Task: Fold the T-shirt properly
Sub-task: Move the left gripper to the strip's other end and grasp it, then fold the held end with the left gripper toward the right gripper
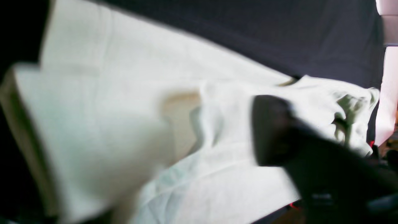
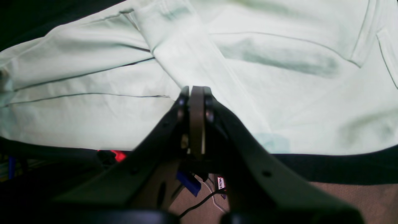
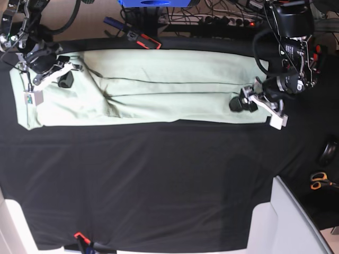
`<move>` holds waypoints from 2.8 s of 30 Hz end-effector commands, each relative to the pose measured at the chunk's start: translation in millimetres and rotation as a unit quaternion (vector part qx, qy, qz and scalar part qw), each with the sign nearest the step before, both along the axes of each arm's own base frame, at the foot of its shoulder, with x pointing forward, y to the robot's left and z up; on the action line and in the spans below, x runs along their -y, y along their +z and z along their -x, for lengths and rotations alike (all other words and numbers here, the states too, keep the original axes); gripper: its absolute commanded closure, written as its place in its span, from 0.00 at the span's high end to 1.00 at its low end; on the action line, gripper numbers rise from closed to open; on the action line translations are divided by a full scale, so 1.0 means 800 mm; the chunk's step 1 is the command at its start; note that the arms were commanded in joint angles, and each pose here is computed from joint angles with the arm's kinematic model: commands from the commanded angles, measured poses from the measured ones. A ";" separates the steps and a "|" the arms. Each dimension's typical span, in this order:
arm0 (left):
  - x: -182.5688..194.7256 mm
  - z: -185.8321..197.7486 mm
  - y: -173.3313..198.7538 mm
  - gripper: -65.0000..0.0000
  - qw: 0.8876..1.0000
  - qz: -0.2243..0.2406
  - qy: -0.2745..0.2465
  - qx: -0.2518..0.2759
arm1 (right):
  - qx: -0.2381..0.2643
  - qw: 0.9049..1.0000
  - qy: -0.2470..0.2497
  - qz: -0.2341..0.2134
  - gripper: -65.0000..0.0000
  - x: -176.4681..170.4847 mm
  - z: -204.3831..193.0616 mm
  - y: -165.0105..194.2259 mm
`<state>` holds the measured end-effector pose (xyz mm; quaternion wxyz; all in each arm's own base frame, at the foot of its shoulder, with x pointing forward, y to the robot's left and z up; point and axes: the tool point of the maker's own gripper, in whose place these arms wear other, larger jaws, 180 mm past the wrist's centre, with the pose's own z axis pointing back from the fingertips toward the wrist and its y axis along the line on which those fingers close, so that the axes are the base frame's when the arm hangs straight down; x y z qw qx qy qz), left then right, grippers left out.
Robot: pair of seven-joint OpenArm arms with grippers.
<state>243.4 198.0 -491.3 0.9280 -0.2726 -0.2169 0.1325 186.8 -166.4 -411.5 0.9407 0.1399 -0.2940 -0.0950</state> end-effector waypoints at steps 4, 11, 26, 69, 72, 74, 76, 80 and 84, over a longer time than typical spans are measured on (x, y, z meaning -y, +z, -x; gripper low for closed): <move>0.010 0.030 -0.019 0.18 0.998 -0.006 -0.024 -0.050 | 0.020 1.000 0.000 0.001 0.00 0.002 -0.008 0.010; 0.004 0.025 -0.015 0.17 0.999 -0.013 -0.024 -0.045 | 0.020 1.000 0.000 0.001 0.00 0.002 -0.008 0.010; -0.036 0.013 -0.004 0.00 0.985 -0.147 -0.088 -0.027 | 0.020 1.000 0.000 0.001 0.00 0.002 -0.008 0.010; 0.049 0.034 0.071 0.00 0.871 -0.437 -0.219 -0.044 | 0.016 1.000 0.001 0.000 0.00 0.000 -0.007 0.009; 0.057 0.030 0.072 0.00 0.876 -0.430 -0.216 -0.039 | 0.016 1.000 0.001 0.000 0.00 0.000 -0.007 0.009; 0.062 0.028 0.071 0.00 0.877 -0.426 -0.219 -0.037 | 0.016 1.000 0.001 0.000 0.00 0.000 -0.007 0.009; 0.069 0.023 0.073 0.00 0.876 -0.426 -0.225 -0.029 | 0.016 1.000 0.001 0.000 0.00 0.000 -0.007 0.009; 0.086 0.017 0.076 0.00 0.873 -0.423 -0.243 -0.014 | 0.016 1.000 0.001 0.000 0.00 0.000 -0.007 0.009; 0.109 0.011 0.079 0.00 0.868 -0.419 -0.266 0.004 | 0.016 1.000 0.001 0.000 0.00 0.000 -0.007 0.009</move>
